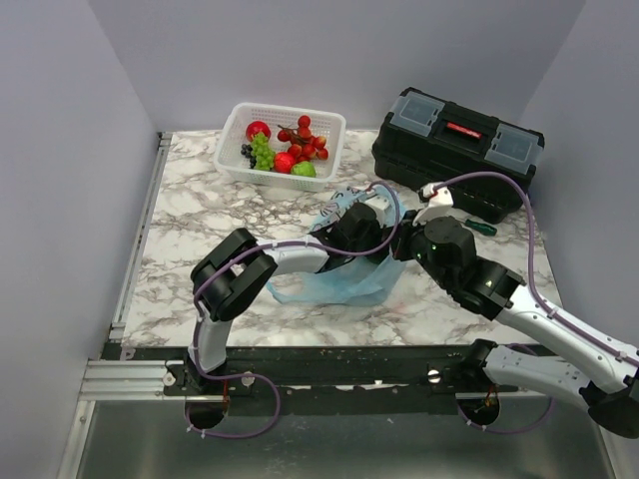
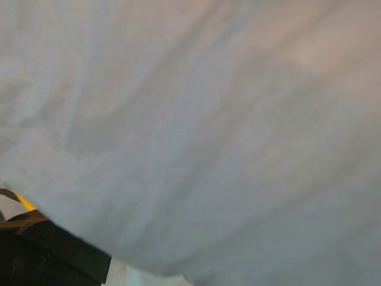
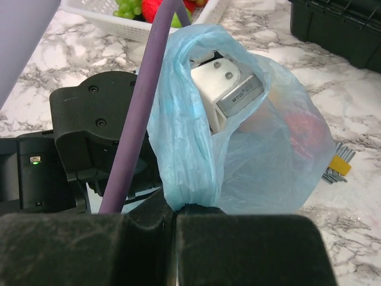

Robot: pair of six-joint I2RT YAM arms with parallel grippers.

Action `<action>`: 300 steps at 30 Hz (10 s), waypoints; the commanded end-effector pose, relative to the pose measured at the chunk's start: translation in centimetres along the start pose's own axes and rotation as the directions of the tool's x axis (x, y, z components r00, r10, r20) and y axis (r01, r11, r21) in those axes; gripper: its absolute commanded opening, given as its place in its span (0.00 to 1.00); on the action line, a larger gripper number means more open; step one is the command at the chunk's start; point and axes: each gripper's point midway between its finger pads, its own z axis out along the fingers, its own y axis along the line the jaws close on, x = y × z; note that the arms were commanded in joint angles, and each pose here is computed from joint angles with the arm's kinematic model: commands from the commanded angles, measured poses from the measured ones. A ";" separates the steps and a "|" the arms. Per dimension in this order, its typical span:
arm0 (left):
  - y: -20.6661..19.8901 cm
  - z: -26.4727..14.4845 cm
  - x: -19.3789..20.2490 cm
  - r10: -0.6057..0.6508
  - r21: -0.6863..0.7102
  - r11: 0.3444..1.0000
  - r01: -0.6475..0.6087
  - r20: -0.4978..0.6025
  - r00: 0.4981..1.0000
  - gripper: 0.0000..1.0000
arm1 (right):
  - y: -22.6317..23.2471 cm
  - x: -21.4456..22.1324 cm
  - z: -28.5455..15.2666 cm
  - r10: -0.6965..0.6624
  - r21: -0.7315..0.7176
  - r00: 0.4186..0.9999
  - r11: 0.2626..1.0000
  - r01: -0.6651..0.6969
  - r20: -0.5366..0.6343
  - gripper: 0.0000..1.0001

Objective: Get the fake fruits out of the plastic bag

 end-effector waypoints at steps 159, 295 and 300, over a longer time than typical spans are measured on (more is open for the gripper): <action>7.5 -27.9 -8.7 -0.326 0.111 0.945 0.306 0.334 0.885 0.69 | 5.9 5.6 1.1 -0.020 -0.310 0.983 0.950 -0.038 -0.180 0.01; 11.5 -26.6 -10.3 -0.179 -0.301 0.889 0.345 0.466 0.866 0.00 | -2.1 5.7 -2.4 0.188 0.045 0.978 0.982 -0.185 -0.086 0.01; 16.2 -26.9 -9.4 -0.337 -0.301 0.805 0.512 0.479 0.811 0.00 | -2.2 5.9 -2.4 0.185 0.048 0.979 0.982 -0.181 -0.089 0.01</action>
